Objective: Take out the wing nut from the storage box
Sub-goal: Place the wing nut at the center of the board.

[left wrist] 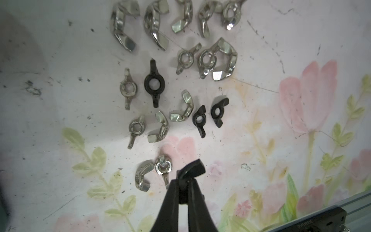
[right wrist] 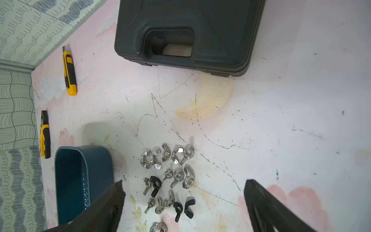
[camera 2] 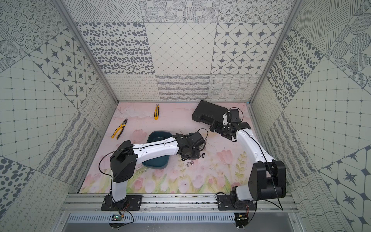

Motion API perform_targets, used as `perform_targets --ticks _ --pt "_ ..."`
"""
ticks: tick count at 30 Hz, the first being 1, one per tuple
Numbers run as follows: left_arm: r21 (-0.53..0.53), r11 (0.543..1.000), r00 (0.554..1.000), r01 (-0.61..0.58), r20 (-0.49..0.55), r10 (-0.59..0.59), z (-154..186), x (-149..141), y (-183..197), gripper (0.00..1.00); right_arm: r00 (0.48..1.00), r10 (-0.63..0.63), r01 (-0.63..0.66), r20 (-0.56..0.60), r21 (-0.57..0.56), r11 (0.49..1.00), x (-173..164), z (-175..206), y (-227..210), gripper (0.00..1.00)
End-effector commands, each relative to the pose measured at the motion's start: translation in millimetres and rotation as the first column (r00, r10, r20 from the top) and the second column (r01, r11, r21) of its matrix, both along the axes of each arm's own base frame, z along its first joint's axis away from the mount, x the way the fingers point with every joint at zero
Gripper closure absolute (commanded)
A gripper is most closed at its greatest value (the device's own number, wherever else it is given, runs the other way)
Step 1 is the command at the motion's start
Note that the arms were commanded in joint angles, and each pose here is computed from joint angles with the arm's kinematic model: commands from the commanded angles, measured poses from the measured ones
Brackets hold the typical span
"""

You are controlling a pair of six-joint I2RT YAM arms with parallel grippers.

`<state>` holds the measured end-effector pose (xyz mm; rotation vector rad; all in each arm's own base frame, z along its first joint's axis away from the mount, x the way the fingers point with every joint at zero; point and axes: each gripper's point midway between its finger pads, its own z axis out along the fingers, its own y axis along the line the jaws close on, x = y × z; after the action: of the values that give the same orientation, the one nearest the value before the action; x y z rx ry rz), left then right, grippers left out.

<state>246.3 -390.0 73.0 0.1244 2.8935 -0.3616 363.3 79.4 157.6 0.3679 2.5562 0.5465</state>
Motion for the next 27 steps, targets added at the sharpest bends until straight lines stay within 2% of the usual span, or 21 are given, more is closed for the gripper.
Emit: perform_targets --ticks 1,12,17,21,27 --pt "0.008 0.998 0.998 0.055 -0.041 -0.054 -15.3 -12.1 -14.1 0.97 0.999 -0.007 0.007 0.033 0.0 1.0 0.1 8.2 -3.4 0.03" --pt "0.08 0.996 0.997 0.029 -0.075 -0.023 -47.5 -14.4 -4.8 0.94 1.0 -0.001 0.001 0.028 0.006 1.0 0.3 6.3 -2.3 0.03" --pt "0.063 0.998 0.995 0.03 -0.098 -0.024 -51.8 -14.6 -9.2 0.85 1.0 0.001 -0.001 0.026 0.008 1.0 0.2 5.9 -1.8 0.03" --pt "0.03 0.999 0.997 0.02 -0.074 -0.018 -36.1 -10.2 -11.2 0.74 1.0 0.003 -0.004 0.026 0.006 1.0 0.0 5.8 -1.8 0.03" --pt "-0.032 0.999 1.0 0.001 0.013 -0.001 15.4 10.0 -3.9 0.69 1.0 0.01 -0.011 0.025 0.009 1.0 0.0 5.5 -0.3 0.03"
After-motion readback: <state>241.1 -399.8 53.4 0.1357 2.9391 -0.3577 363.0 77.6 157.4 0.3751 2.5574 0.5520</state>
